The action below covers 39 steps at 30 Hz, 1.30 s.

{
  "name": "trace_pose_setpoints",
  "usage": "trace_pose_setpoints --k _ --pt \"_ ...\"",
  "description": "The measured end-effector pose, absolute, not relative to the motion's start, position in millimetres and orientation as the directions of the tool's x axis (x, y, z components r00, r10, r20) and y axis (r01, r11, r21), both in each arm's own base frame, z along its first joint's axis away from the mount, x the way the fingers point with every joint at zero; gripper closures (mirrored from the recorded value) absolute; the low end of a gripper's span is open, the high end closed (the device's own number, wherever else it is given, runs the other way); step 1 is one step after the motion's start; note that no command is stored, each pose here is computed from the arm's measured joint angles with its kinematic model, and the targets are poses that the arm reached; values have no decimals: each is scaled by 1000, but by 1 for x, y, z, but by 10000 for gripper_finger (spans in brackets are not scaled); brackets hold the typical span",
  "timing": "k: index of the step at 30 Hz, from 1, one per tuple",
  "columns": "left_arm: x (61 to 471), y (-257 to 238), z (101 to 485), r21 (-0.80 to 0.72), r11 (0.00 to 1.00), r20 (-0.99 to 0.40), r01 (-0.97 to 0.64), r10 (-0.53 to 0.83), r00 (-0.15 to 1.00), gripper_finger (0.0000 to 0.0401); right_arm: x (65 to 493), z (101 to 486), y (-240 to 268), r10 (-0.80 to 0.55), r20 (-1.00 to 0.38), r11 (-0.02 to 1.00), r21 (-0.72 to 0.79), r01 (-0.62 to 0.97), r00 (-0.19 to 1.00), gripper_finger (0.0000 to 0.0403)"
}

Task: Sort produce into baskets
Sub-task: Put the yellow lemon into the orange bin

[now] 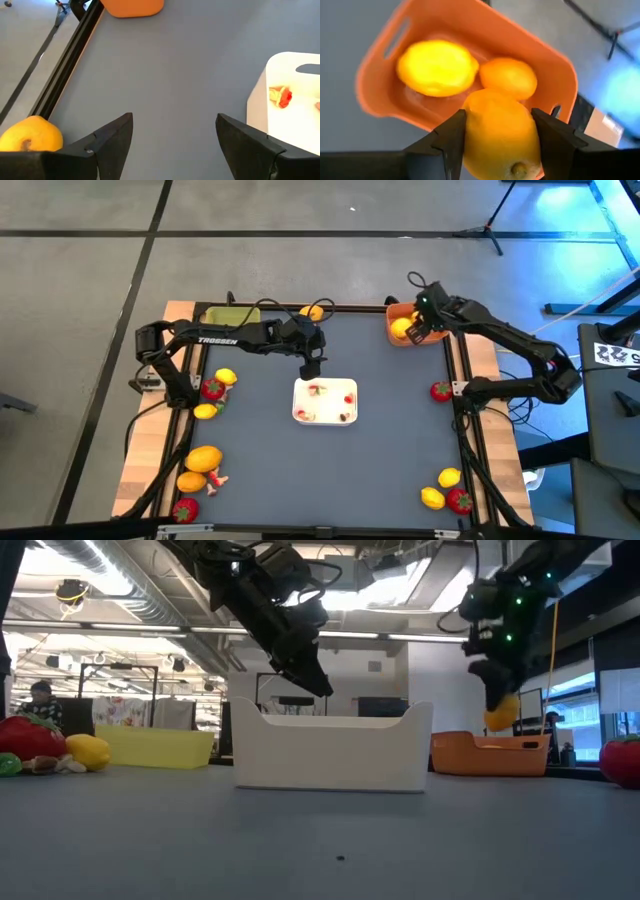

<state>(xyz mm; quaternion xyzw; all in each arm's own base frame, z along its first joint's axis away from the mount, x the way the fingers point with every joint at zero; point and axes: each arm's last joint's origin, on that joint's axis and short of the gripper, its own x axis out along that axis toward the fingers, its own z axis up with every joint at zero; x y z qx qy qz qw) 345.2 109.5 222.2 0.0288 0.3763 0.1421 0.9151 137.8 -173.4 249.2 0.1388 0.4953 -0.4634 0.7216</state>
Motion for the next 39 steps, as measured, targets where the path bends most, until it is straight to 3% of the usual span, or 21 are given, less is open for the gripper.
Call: trace_pose_setpoints --k 7,20,26,31,39 --pt "345 109 222 164 958 -681 -233 281 677 121 124 220 -179 -516 -853 485 -221 846 74 209" --pt "346 110 222 165 958 -678 -233 282 679 121 129 209 -183 -544 -839 458 -308 834 -12 207" --pt "345 109 222 161 958 -682 -235 280 675 121 133 199 -185 -539 -838 449 -373 812 -87 155" --pt "345 109 222 161 958 -682 -236 281 676 121 134 198 -185 -523 -850 449 -342 826 -68 116" --pt "346 114 228 221 928 -661 -300 368 654 121 146 213 -184 -529 -848 492 -300 817 7 115"
